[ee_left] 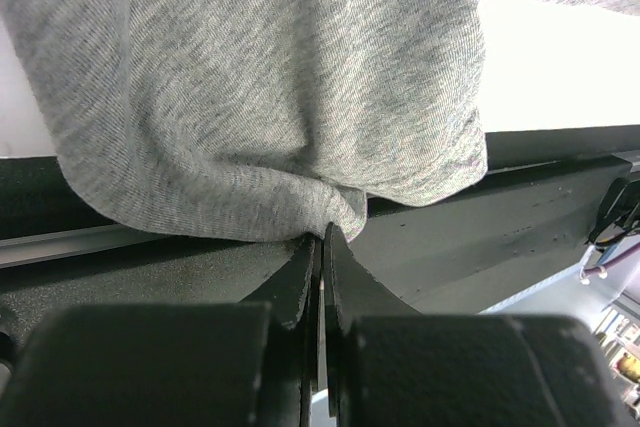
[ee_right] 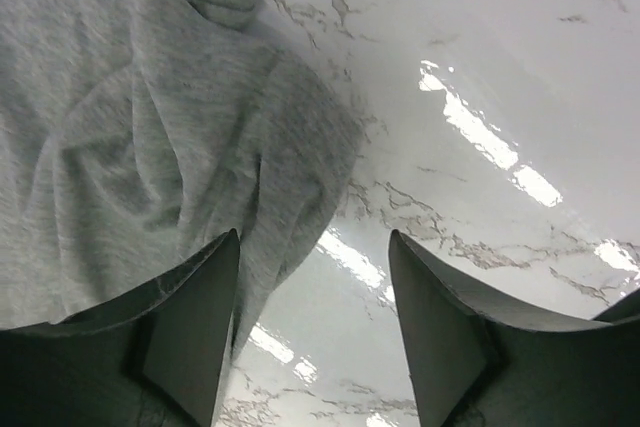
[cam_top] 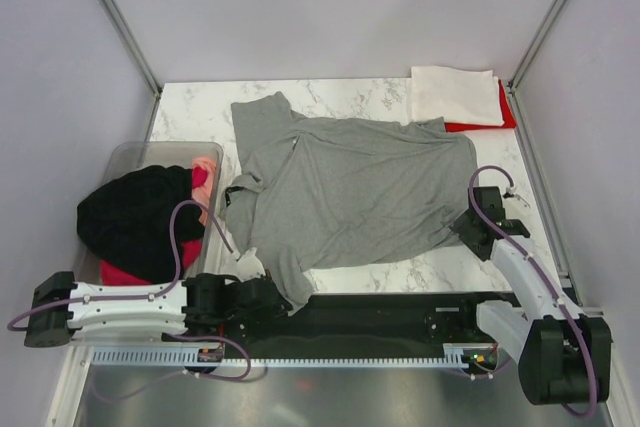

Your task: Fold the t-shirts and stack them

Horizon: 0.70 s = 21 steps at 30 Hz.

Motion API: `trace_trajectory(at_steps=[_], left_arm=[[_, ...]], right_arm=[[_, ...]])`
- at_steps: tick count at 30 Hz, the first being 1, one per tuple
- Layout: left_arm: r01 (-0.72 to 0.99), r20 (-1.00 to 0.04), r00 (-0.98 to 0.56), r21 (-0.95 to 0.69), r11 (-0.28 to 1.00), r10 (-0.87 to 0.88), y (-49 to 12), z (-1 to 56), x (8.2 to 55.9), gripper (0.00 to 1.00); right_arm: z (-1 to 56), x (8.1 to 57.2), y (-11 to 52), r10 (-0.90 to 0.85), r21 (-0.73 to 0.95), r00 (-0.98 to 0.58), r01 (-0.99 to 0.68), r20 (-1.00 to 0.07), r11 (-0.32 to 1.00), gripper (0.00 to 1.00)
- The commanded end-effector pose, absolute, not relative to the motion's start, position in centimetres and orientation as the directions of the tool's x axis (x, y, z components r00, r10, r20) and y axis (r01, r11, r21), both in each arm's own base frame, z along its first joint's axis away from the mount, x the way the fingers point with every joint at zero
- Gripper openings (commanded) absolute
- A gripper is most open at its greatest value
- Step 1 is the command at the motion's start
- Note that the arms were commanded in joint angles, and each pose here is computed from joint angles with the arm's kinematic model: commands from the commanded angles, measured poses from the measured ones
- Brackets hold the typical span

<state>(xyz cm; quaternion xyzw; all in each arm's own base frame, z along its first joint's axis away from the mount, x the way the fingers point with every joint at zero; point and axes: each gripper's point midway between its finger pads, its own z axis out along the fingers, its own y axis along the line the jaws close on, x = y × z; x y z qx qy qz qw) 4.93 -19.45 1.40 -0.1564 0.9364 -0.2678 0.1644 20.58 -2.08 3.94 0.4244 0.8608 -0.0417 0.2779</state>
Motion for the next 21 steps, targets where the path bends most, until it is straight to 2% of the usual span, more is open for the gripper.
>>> trace_trajectory(at_steps=[1, 4, 15, 18, 19, 21], left_arm=[[-0.197, -0.290, -0.878, -0.504, 0.841, -0.380, -17.6, 0.0, 5.7, 0.02], [-0.198, -0.290, -0.876, -0.512, 0.836, -0.385, -17.7, 0.1, 5.8, 0.02], [-0.199, -0.289, -0.877, -0.509, 0.837, -0.384, -17.7, 0.0, 5.8, 0.02], [-0.197, -0.291, -0.877, -0.508, 0.839, -0.382, -17.7, 0.1, 5.8, 0.02], [-0.198, -0.289, -0.877, -0.510, 0.837, -0.384, -17.7, 0.2, 5.8, 0.02], [-0.183, -0.299, -0.880, -0.506, 0.843, -0.370, -17.8, 0.3, 5.9, 0.02]], right_arm=[[5.6, 23.6, -3.3, 0.711, 0.231, -0.378, 0.766, -0.594, 0.600, 0.68], [5.4, 24.5, -3.3, 0.711, 0.248, -0.369, 0.758, -0.599, 0.603, 0.63], [2.1, 24.1, -3.6, 0.724, 0.235, -0.394, 0.765, -0.566, 0.599, 0.56], [1.2, 24.0, -2.4, 0.738, 0.261, -0.430, 0.742, -0.521, 0.617, 0.40], [1.0, 24.1, -2.0, 0.742, 0.273, -0.435, 0.736, -0.510, 0.619, 0.27], [0.8, 23.8, -1.3, 0.758, 0.296, -0.443, 0.731, -0.479, 0.615, 0.10]])
